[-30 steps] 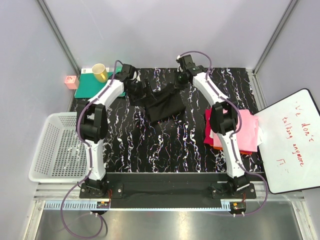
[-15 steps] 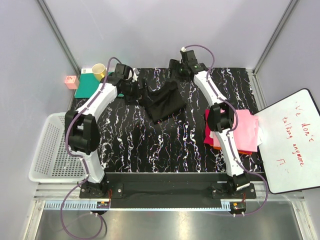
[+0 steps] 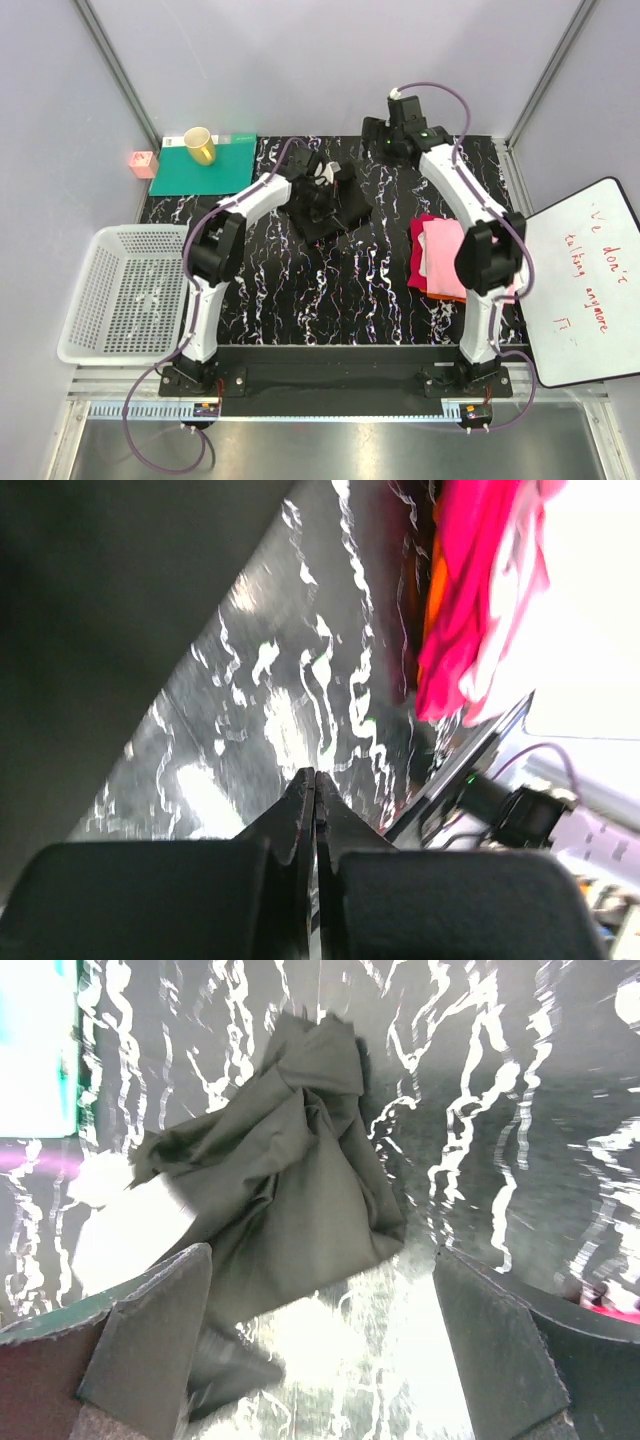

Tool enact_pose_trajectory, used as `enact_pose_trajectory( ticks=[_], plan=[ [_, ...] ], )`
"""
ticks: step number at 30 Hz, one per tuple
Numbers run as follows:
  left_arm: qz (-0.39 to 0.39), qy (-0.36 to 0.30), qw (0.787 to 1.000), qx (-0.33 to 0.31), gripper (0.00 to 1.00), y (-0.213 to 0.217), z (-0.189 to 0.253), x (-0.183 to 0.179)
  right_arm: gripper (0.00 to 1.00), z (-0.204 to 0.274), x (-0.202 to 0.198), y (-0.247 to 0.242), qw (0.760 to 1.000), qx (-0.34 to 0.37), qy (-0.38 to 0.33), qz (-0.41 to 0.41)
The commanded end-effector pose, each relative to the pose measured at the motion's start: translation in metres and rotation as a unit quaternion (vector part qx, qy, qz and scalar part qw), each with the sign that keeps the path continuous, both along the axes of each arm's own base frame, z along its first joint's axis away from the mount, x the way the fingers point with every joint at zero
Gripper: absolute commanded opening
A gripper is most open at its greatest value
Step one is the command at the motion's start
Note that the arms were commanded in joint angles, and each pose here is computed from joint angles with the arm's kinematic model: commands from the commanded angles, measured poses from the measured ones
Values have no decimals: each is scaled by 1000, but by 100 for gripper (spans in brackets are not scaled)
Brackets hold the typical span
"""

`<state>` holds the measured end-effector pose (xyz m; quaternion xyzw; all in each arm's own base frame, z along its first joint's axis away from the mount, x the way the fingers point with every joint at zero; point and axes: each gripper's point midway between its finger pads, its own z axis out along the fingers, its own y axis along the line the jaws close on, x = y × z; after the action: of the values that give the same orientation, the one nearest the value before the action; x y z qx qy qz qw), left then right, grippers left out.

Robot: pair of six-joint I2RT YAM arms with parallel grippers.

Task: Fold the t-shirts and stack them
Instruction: Fold the tshirt

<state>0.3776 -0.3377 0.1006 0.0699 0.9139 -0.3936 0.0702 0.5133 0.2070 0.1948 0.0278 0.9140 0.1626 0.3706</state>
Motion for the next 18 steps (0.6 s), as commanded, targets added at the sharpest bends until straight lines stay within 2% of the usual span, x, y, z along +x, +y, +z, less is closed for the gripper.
enact_pose_trajectory(
  ticks=[1, 5, 7, 8, 18],
  plan=[
    [47, -5, 997, -55, 0, -13, 16, 40, 100, 53, -14, -37, 997, -25, -65, -38],
    [83, -19, 996, -40, 0, -4, 14, 78, 100, 60, -26, -54, 996, -41, -71, -47],
    [97, -9, 995, -9, 0, 9, -7, 91, 100, 63, -33, -59, 995, -43, -73, -48],
    [101, -31, 994, -11, 0, 10, 4, 104, 100, 63, -35, -63, 995, -47, -73, -50],
    [238, -69, 965, 81, 0, 111, -19, 178, 100, 60, -52, -73, 996, -48, -62, -41]
  ],
)
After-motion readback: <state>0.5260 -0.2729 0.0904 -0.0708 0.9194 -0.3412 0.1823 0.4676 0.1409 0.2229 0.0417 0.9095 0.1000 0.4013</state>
